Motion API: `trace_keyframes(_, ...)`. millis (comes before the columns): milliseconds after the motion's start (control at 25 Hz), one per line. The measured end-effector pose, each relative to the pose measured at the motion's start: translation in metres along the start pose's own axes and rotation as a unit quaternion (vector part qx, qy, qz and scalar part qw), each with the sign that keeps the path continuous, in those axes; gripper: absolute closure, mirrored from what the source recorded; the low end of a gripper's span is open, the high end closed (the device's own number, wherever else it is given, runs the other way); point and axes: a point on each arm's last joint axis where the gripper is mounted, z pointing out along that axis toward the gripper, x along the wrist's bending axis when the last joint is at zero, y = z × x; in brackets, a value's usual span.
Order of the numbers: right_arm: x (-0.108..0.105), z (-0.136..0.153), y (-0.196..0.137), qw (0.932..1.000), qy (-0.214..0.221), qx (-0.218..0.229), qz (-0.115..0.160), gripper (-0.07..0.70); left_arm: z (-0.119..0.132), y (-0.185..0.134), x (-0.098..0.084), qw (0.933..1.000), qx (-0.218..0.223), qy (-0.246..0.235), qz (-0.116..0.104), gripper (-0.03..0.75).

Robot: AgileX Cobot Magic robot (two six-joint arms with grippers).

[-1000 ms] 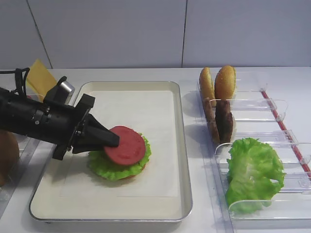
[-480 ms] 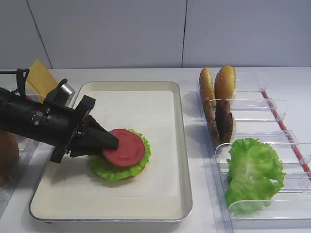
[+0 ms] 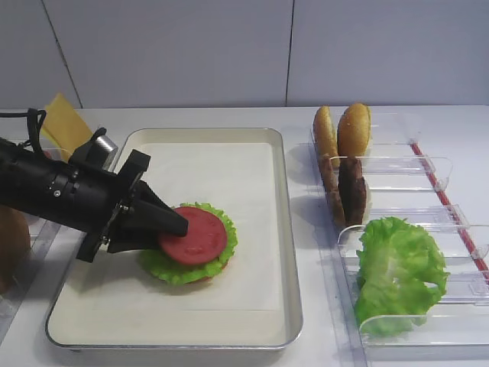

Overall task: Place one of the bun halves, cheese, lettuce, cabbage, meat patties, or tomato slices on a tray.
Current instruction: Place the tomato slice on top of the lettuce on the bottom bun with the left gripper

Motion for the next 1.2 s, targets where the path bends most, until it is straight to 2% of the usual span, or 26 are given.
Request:
trace_keyframes(320,0.0,0.0,0.0,1.0,0.0,0.0,0.001,0.227,-0.007,0.011,-0.007,0.9986,0.021,0.048,-0.004,0.492)
trace_keyframes(640,0.0,0.0,0.0,1.0,0.0,0.0,0.001,0.227,0.001,0.023,-0.029,0.9928,0.045,0.109,0.02,0.492)
trace_keyframes(800,0.0,0.0,0.0,1.0,0.0,-0.001,0.002,0.227,-0.001,0.028,-0.035,0.9886,0.049,0.14,0.021,0.491)
trace_keyframes(1200,0.0,0.0,0.0,1.0,0.0,-0.001,0.0,0.227,-0.006,0.026,-0.031,0.9796,0.072,0.187,0.01,0.492)
